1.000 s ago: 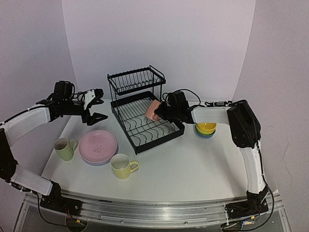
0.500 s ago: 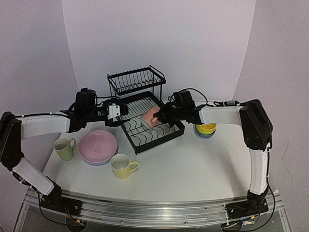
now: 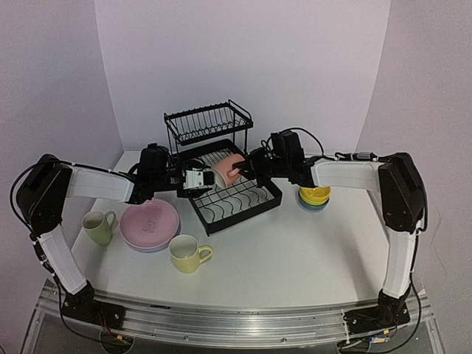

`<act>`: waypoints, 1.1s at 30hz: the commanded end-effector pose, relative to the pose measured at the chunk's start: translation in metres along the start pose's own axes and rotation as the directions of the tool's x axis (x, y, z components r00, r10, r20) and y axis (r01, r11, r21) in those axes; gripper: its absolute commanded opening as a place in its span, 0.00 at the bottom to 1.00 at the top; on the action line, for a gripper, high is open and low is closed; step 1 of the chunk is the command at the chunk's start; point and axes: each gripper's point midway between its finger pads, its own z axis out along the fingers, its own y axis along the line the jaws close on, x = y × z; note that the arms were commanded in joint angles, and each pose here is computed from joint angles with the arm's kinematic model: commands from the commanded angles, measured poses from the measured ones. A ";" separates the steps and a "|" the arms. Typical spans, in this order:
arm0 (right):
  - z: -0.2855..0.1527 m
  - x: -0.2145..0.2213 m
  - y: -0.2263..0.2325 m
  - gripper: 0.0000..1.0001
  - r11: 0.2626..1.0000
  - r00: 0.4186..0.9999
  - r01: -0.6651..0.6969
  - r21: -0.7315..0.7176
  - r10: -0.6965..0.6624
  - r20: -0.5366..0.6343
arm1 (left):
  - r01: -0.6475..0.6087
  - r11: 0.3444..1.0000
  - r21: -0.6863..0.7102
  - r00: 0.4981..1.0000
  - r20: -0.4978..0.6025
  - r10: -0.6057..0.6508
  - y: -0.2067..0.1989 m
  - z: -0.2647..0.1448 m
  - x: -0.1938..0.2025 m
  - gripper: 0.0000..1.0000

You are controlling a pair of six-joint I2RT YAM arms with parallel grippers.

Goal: Unload the mixed dishes from the dish rack
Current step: Place the cup at the center of the board.

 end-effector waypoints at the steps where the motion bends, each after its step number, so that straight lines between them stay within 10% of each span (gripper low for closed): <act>1: -0.032 0.019 0.072 0.00 0.979 0.999 -0.005 -0.202 -0.002 -0.035 | -0.032 0.986 -0.161 0.999 0.014 0.034 0.045 0.004 -0.012 0.58; 29: -0.023 0.032 0.087 0.00 0.954 0.968 -0.208 -0.214 0.170 -0.184 | -0.077 0.976 -0.203 0.996 0.021 0.082 0.056 0.045 -0.006 0.31; 33: -0.023 0.032 0.083 0.00 0.952 0.963 -0.229 -0.204 0.191 -0.189 | -0.074 0.973 -0.219 0.996 0.031 0.083 0.062 0.046 -0.009 0.03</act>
